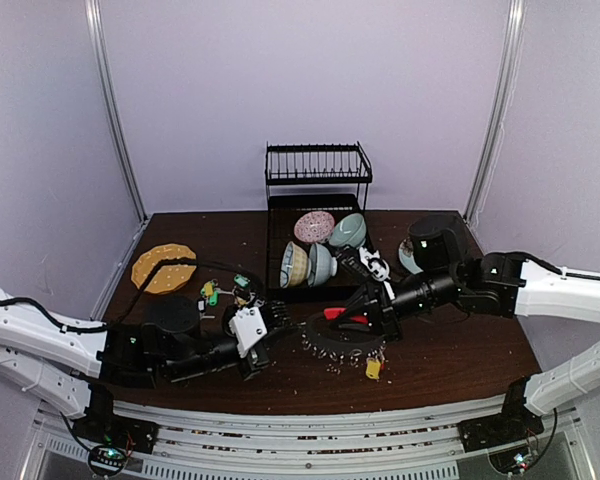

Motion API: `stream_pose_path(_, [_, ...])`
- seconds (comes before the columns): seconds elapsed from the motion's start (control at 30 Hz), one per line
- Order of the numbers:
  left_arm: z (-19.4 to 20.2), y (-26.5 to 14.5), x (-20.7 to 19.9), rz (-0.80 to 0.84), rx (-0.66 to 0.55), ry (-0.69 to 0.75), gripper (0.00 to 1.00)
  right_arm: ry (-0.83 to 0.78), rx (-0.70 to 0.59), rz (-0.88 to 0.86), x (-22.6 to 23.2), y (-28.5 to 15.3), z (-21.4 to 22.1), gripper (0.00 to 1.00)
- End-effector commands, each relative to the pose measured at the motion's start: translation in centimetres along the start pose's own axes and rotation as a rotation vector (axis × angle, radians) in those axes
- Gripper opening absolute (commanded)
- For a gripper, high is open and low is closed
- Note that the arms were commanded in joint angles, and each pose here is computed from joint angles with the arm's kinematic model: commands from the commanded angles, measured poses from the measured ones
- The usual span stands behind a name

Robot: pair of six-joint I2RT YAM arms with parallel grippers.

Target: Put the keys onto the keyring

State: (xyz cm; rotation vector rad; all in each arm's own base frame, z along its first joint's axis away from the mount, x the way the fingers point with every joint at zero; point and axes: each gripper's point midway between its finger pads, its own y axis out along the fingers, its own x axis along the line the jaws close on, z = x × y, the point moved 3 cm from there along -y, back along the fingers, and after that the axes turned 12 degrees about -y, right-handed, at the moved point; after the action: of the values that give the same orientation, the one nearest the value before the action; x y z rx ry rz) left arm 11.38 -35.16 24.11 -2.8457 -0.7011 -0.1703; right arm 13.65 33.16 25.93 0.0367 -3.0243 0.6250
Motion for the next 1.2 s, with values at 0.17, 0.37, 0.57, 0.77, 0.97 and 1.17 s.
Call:
stream_pose_path(0.17, [-1.4,-0.1,0.1,-0.003,-0.086,0.021,0.00,0.008,-0.007,-0.052,0.7,0.2,0.1,0.00])
stream_pose_path(0.37, [-0.9,0.7,0.6,-0.059,-0.067,-0.004,0.09,-0.002,0.000,-0.070,0.8,0.3,-0.2,0.00])
stream_pose_path(0.57, [-1.2,0.7,0.9,-0.076,-0.075,-0.010,0.10,-0.011,0.002,-0.066,0.8,0.1,-0.5,0.00])
stream_pose_path(0.77, [-0.8,0.9,0.3,-0.040,-0.057,0.031,0.16,-0.015,-0.001,-0.065,0.8,0.1,-0.7,0.00])
stream_pose_path(0.97, [-0.9,1.4,0.0,-0.026,-0.020,0.081,0.17,-0.018,-0.001,-0.062,0.8,0.0,-0.9,0.00])
stream_pose_path(1.17, [-1.9,1.2,-0.1,-0.011,-0.036,0.099,0.01,-0.020,0.000,-0.062,0.8,-0.1,-0.9,0.00])
